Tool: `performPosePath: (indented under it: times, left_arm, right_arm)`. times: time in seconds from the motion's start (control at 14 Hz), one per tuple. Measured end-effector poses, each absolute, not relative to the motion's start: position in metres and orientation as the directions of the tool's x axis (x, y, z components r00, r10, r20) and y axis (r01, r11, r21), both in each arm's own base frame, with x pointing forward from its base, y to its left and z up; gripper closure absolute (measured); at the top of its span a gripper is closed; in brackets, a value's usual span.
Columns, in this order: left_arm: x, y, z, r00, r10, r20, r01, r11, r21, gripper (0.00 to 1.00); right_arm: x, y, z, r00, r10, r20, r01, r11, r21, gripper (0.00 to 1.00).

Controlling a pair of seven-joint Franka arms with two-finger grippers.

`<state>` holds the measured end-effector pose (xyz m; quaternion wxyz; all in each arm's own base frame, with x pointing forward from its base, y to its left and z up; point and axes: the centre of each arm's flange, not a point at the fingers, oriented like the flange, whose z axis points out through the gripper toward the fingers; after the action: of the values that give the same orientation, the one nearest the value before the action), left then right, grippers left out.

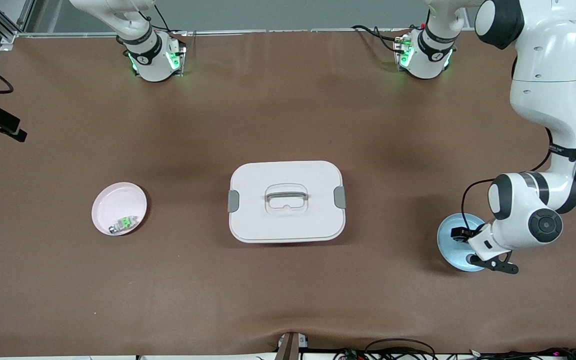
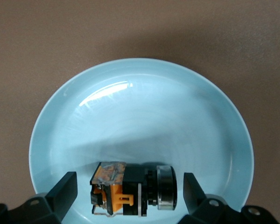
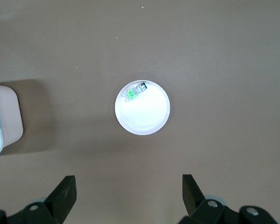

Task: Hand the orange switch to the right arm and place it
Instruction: 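Lower the left gripper onto the orange switch on the blue plate and grasp it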

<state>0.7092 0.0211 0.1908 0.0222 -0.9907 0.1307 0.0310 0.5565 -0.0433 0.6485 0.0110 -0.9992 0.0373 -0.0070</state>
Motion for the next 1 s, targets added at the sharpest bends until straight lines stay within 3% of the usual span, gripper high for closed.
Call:
performPosePath:
  times: [1.0]
  left_arm:
    - [0.7065, 0.0211, 0.1856, 0.963, -0.258, -0.078, -0.261, -0.965, -0.031, 0.0]
  right_arm:
    - [0.5565, -0.0433, 0.6484, 0.997, -0.075, 0.013, -0.074, -0.997, -0.022, 0.0]
